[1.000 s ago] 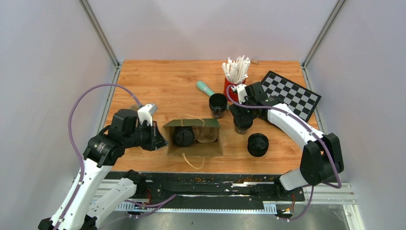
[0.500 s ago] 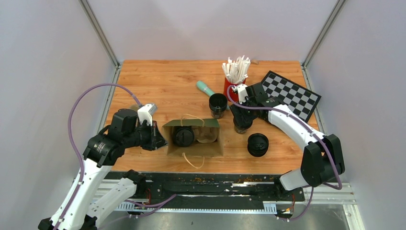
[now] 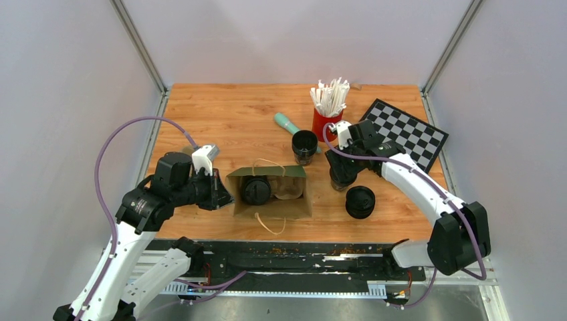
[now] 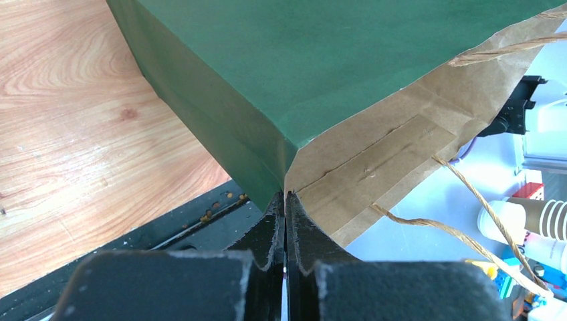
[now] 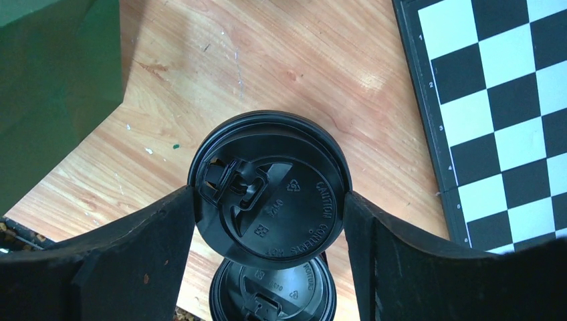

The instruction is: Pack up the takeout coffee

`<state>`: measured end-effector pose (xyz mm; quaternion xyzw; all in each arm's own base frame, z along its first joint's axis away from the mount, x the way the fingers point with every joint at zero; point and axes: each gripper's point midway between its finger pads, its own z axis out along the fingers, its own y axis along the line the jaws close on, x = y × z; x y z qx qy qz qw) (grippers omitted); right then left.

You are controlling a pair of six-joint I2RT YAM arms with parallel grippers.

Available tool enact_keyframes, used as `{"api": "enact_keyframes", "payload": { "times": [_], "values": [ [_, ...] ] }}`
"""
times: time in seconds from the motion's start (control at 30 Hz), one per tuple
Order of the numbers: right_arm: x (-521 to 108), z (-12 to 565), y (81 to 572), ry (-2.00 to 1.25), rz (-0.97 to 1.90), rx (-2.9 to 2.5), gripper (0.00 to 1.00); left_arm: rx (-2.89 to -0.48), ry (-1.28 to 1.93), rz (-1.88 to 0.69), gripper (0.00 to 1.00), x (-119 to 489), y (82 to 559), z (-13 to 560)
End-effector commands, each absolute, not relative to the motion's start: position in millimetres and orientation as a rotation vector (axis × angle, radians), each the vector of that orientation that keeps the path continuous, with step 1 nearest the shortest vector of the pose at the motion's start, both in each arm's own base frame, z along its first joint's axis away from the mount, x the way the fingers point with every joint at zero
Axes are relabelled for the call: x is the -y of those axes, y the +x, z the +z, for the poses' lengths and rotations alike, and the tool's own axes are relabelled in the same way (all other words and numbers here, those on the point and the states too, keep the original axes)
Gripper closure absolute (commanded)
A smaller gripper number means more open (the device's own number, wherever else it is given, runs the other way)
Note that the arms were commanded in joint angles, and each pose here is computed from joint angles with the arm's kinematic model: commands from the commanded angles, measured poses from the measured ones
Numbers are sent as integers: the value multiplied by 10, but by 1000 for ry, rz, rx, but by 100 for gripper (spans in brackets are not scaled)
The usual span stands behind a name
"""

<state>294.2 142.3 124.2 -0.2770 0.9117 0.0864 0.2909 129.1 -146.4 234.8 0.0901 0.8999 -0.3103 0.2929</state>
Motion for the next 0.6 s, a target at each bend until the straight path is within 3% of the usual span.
{"api": "enact_keyframes", "payload": {
  "times": [0.0,0.57],
  "values": [
    [-1386,1355,2823,-691,242,-2446,29,-2307,268,-849,100,1505,1351,2567],
    [-1453,2508,2087,-659,340,-2252,30,-2297,297,-866,100,1509,1293,2515]
  ]
}}
